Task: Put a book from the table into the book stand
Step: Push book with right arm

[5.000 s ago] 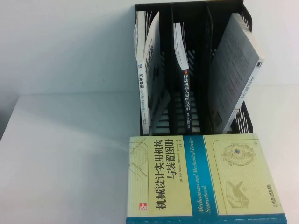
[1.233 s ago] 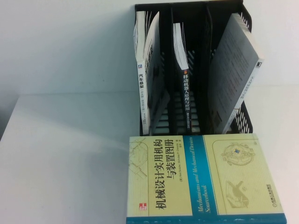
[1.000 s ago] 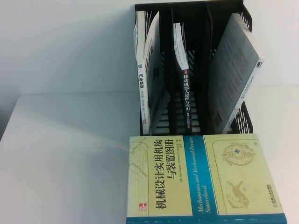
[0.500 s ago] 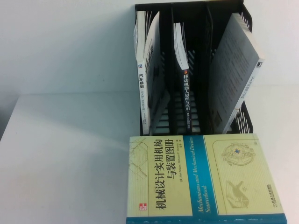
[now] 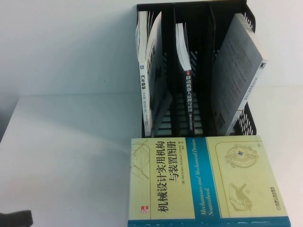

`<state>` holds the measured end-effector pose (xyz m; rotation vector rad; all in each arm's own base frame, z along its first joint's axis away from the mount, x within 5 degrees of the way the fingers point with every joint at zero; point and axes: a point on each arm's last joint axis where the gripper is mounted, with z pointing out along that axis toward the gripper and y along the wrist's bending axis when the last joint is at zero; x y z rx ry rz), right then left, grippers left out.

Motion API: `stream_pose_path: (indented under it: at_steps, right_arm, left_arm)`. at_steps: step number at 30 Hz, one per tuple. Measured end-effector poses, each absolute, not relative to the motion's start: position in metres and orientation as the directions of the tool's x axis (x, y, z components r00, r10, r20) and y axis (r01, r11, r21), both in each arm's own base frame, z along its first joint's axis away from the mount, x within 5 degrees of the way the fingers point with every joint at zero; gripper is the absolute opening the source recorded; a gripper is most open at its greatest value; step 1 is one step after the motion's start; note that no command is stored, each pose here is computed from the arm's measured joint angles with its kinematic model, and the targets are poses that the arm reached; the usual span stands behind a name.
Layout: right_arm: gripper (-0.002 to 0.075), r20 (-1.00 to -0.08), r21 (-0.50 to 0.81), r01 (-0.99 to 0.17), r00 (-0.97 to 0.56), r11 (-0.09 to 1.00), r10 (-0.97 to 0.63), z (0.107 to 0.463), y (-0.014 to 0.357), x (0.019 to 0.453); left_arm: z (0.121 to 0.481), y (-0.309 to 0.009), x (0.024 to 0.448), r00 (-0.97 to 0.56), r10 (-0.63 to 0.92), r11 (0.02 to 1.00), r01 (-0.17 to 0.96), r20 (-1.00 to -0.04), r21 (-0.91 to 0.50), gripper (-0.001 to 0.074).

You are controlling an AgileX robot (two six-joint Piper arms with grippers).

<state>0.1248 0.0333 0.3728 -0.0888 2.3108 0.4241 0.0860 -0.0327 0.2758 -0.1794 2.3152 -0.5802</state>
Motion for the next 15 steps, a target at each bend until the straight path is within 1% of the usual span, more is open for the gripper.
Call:
stream_pose_path:
  at_steps: [1,3,7,10,12,15]
  right_arm:
    - [-0.0004,-0.694,0.279,-0.184,-0.717,0.943,0.065,0.367,0.033,0.128]
    - [-0.0004,-0.658,0.287,-0.168,-0.750,0.943,0.066,0.355,0.034,0.135]
    - [-0.0004,-0.548,0.316,-0.133,-0.834,0.939,0.066,0.320,0.036,0.145]
    - [-0.0004,-0.479,0.308,-0.134,-0.877,0.942,0.032,0.295,0.036,0.151]
    - [-0.0004,-0.454,0.304,-0.134,-0.891,0.943,0.020,0.285,0.037,0.159]
    - [-0.0004,-0.450,0.301,-0.123,-0.893,0.946,0.028,0.276,0.037,0.173]
  left_arm:
    - [0.281,-0.032,0.092,-0.715,-0.266,0.897,0.062,-0.647,-0.437,-0.0004]
    - [0.288,-0.032,0.100,-0.699,-0.268,0.897,0.070,-0.663,-0.436,-0.0004]
    - [0.293,-0.036,0.107,-0.686,-0.304,0.869,0.085,-0.661,-0.488,-0.0004]
    - [0.294,-0.037,0.111,-0.671,-0.319,0.862,0.090,-0.670,-0.500,-0.0004]
    - [0.297,-0.036,0.114,-0.640,-0.329,0.861,0.098,-0.694,-0.499,-0.0004]
    - [0.299,-0.035,0.121,-0.602,-0.361,0.856,0.090,-0.712,-0.510,-0.0004]
